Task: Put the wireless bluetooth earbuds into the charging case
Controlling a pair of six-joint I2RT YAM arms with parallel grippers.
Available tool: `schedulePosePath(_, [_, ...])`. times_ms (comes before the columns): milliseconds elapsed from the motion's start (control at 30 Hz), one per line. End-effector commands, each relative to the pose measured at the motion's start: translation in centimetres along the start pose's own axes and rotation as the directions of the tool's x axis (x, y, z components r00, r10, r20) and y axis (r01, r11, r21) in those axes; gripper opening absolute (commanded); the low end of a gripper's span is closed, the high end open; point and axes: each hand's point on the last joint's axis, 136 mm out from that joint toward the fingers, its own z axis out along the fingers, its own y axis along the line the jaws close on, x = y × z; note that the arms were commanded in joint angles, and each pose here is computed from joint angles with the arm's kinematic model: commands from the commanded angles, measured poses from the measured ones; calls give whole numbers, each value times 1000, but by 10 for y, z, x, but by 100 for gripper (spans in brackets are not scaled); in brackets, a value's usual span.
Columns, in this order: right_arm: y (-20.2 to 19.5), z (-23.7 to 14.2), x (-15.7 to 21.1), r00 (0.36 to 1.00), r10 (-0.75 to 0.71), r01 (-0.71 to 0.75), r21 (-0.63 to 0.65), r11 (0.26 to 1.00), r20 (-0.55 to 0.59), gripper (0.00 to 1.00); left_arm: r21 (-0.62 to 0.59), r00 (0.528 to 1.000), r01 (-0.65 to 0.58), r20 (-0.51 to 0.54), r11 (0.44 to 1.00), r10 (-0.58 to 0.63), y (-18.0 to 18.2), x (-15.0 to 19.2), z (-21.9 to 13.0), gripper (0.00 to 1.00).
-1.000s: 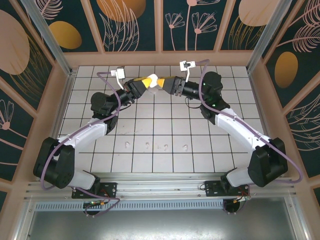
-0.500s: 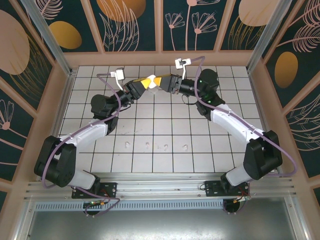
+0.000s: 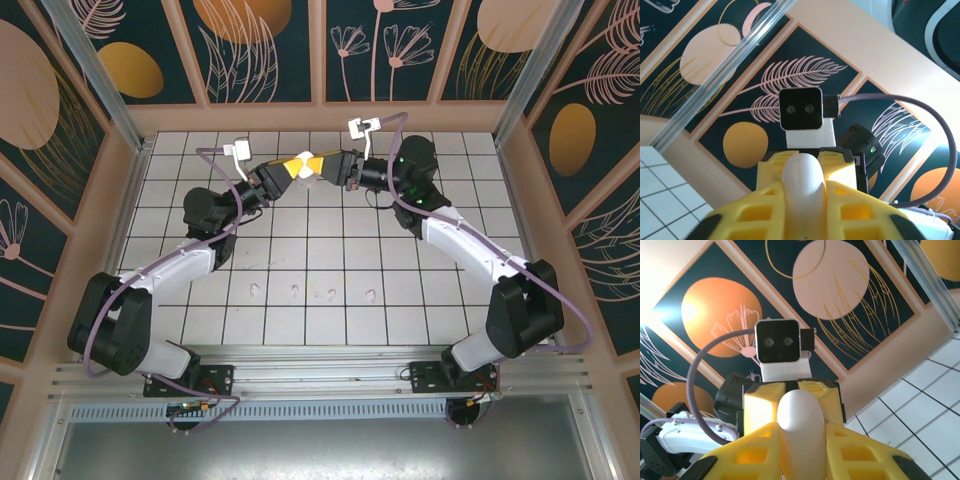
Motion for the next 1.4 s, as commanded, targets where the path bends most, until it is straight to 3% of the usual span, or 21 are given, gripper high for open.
schedulePosePath(0, [14,-9,-18,994,-113,113,23,993,-12,16,-71,999,-31,-39,997,29,7,3,0,39])
schedulePosePath(200, [-2,-23,-18,984,-158,166,107,980,-81,14,-313,982,-163,-144,936,123,43,6,-11,70])
schedulePosePath(267, [-14,-30,-17,977,-174,194,171,966,-126,13,-450,964,-254,-188,856,188,60,0,-25,81])
schedulePosePath(333, [-26,-35,-15,963,-205,244,233,941,-177,13,-530,939,-339,-241,777,245,71,-3,-38,82])
schedulePosePath(467, [-45,-44,-3,925,-232,322,299,898,-299,13,-519,862,-504,-351,691,365,67,-2,-52,83])
schedulePosePath(600, [-47,-45,15,873,-286,397,235,887,-396,12,-361,741,-662,-446,658,501,44,11,-55,82])
schedulePosePath(733, [-40,-43,31,808,-366,485,169,858,-461,10,-155,659,-719,-465,678,591,13,34,-56,82])
schedulePosePath(833, [-32,-39,47,772,-391,516,134,846,-501,10,-35,633,-708,-473,705,613,0,51,-56,82])
schedulePosePath(1000, [-5,-35,70,749,-414,515,61,855,-518,10,128,646,-617,-481,776,593,-21,71,-52,79])
schedulePosePath(1167, [19,-35,78,765,-434,500,15,866,-476,10,189,677,-537,-485,822,554,-27,80,-50,74])
schedulePosePath(1367, [27,-36,80,747,-457,523,3,852,-483,10,195,701,-474,-507,859,502,-23,84,-46,56])
